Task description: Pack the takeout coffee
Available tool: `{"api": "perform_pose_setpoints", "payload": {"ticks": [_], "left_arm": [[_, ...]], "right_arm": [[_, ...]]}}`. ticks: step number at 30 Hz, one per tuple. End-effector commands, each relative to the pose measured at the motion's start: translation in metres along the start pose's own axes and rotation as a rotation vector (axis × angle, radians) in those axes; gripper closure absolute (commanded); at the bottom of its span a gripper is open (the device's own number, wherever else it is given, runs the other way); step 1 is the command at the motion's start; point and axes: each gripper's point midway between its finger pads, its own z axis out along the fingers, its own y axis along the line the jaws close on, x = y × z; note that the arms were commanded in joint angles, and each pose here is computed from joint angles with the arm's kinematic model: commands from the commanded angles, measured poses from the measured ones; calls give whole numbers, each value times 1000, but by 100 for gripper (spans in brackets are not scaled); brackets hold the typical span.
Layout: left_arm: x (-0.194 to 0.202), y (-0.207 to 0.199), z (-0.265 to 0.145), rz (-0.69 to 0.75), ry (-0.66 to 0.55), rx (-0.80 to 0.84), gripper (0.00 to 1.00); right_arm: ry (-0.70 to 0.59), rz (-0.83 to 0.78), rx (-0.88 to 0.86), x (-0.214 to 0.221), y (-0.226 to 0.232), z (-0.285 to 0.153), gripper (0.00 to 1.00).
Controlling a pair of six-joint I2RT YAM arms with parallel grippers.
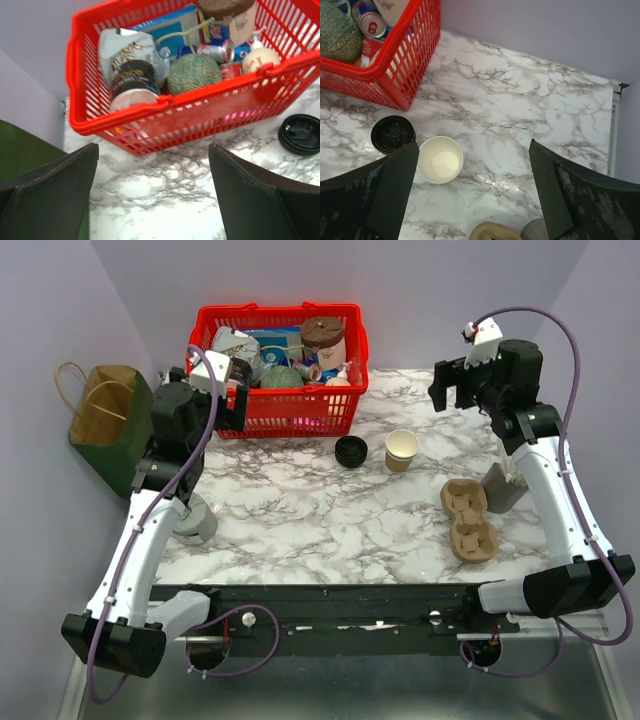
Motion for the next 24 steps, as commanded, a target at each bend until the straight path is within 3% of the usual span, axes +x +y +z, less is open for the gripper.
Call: {"api": "perform_pose_setpoints", "payload": {"ticks": [1,7,13,16,20,24], "left_arm": [[-8,28,-18,51,80,-73,2],[20,-14,-23,53,153,170,3],[58,-44,-24,-53,234,287,2],[71,-47,-23,-65,259,293,2],[78,-51,-22,-79,264,301,2],[76,-57,-21,-89,252,327,2]], "right_arm": [[53,-135,-231,24,33,-1,0],[92,-228,-497,43,71,-5,1],[175,-348,-592,70,85,10,6],[223,-370,-626,79,87,25,12],[270,-444,-683,91,92,47,34],[321,-511,-746,107,94,60,34]]}}
